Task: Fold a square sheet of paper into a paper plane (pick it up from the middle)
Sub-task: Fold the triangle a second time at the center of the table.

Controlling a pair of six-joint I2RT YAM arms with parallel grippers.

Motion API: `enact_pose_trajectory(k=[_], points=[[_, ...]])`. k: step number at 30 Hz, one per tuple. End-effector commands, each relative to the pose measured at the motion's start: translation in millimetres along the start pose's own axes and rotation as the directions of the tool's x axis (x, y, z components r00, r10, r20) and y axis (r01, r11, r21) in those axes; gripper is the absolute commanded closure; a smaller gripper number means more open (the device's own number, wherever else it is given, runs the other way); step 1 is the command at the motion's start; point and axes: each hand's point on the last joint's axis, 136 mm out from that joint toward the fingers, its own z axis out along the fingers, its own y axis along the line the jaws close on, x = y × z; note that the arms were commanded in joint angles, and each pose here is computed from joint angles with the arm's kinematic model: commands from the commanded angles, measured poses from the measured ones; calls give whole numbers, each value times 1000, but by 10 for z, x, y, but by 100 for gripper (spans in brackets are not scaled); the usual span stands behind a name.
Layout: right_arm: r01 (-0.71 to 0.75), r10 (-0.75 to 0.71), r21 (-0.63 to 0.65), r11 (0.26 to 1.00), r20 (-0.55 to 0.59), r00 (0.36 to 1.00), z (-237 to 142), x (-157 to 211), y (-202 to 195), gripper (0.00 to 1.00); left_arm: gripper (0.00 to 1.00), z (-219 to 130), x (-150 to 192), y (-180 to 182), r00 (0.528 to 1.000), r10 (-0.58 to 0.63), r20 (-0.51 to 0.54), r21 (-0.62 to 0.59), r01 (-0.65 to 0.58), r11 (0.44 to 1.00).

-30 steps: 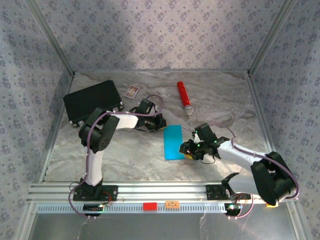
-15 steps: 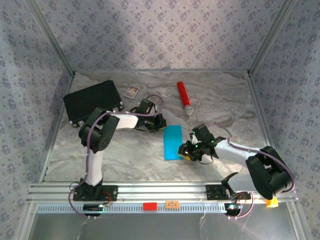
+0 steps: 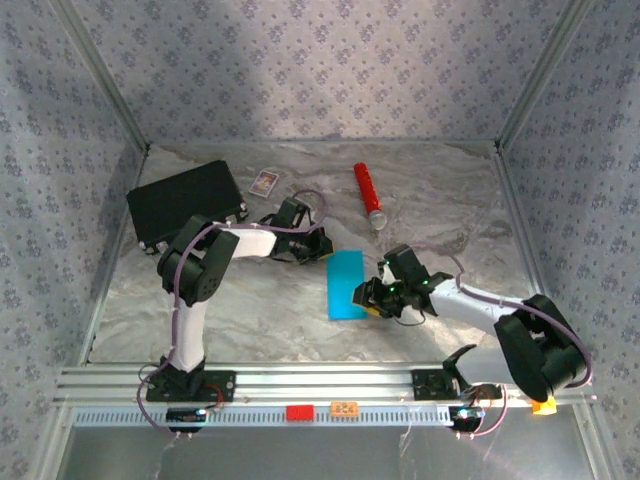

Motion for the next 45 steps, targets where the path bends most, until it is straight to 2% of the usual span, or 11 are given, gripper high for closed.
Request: enact_pose_trajectory(k=[1,12,18,28,36,45], points=[[-26,27,86,996,-19,999,-45,108,-180,55,100,129,244,325,996,-58,-63,-90,52,995],[-47,53,93,995,-65,996,55,218,-259,55,100,128,253,323,996,-55,-69,-92,49,995],[-7,6,-31,999,-37,999,75,95,42,57,100,137,254,318,996,-56,-67,-90,50,995],[0,-1,-37,999,-20,1000,67,11,121,58,100,171,276,300,996,-54,-73,-87,48,995],[-44,46,46,998,-36,998,-27,232,-128,56,100,146,277,291,996,-52,-66,-91,46,995],[-55,51,-54,997,-77,996,3,396,-3,53,100,139,273,287,996,-54,-64,-92,48,995]])
